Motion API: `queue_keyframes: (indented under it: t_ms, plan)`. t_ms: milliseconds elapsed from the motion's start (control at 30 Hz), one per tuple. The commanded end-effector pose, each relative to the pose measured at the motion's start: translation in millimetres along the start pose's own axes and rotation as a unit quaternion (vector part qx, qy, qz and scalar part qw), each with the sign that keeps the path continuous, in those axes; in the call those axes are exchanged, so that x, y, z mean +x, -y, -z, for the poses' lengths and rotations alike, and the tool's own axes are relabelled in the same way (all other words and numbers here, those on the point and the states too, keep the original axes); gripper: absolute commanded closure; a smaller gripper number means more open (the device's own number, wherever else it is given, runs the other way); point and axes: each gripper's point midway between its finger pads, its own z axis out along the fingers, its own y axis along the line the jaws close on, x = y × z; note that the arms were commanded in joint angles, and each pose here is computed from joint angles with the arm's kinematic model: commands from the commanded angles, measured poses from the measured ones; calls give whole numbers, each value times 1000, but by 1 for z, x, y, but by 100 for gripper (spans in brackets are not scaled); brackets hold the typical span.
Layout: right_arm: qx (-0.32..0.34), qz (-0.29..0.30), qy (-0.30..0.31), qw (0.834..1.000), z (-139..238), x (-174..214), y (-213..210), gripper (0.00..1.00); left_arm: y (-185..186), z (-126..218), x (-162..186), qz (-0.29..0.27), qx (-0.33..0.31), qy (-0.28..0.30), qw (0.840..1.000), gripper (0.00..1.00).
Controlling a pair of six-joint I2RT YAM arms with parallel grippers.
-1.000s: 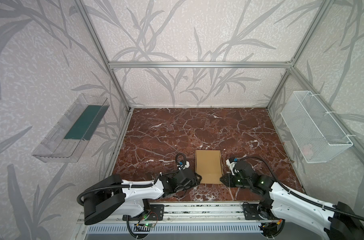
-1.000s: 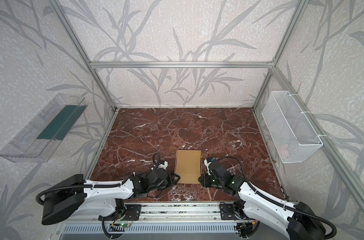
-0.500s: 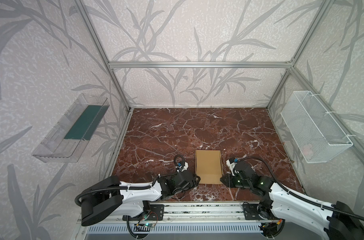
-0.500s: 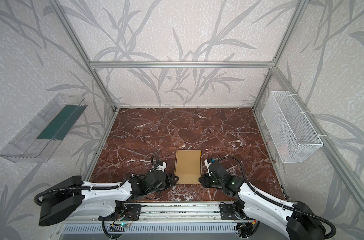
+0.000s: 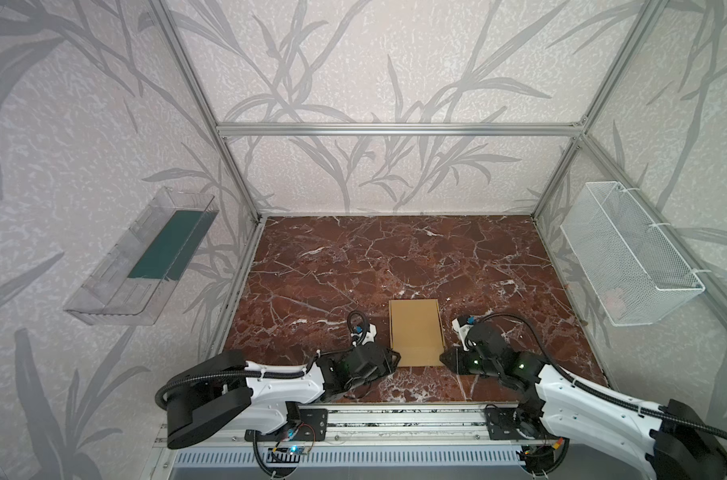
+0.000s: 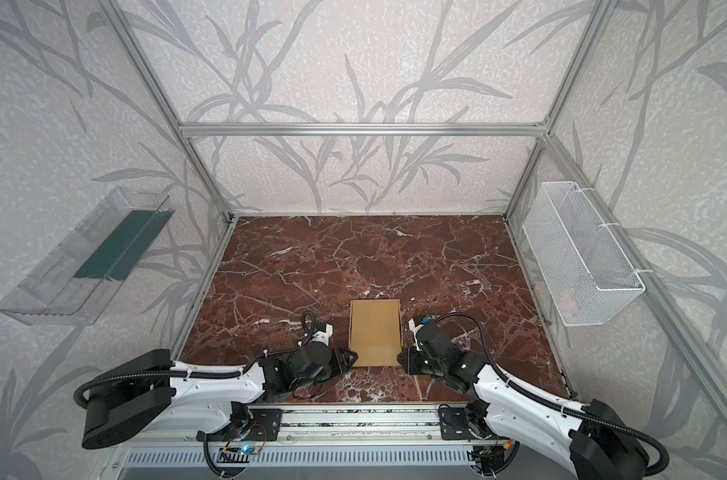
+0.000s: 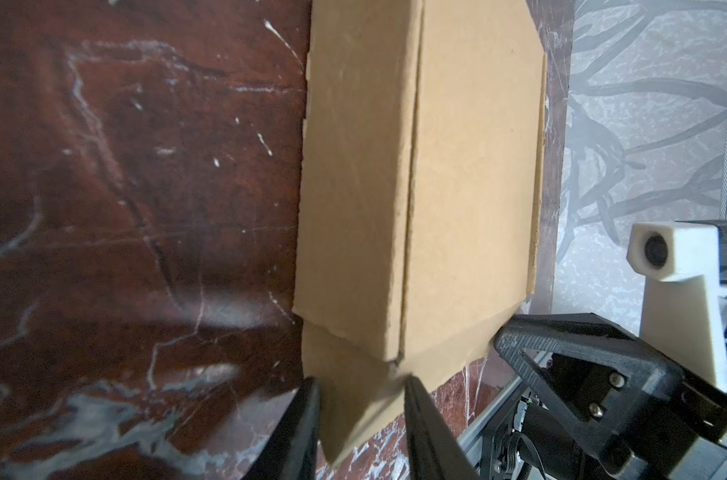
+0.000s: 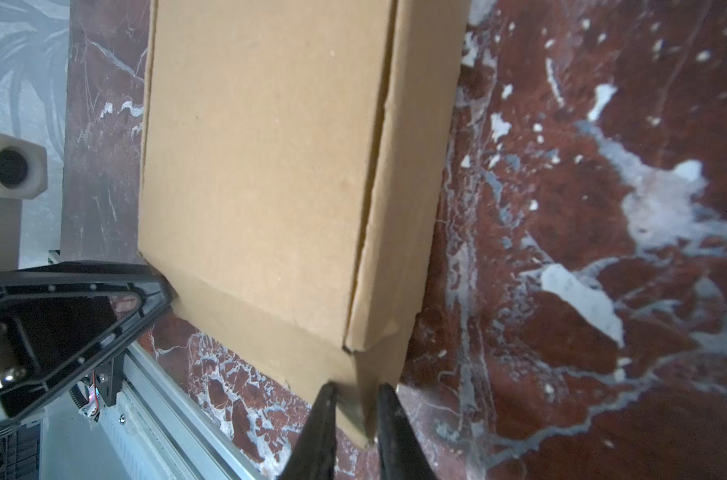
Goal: Fold the paper box
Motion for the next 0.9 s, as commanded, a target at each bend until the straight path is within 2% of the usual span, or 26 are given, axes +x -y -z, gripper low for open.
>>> queue_keyframes:
  t_ms: [0, 300, 533, 700, 867]
  plan:
    - [9, 9, 4, 1000, -3, 2, 6, 80, -20, -2, 0, -6, -33, 7, 999, 64]
    - [31, 12, 7, 999, -8, 0, 15, 80, -30, -2, -1, -20, -51, 12, 998, 62]
    - [37, 13, 20, 999, -7, -10, 14, 80, -27, 1, -5, -39, -63, 18, 997, 54]
    - [35, 14, 17, 999, 0, -13, 8, 80, -11, 15, -25, -71, -65, 52, 994, 47]
    - [23, 14, 31, 999, 12, -16, 2, 80, 19, 44, -62, -128, -80, 85, 985, 37]
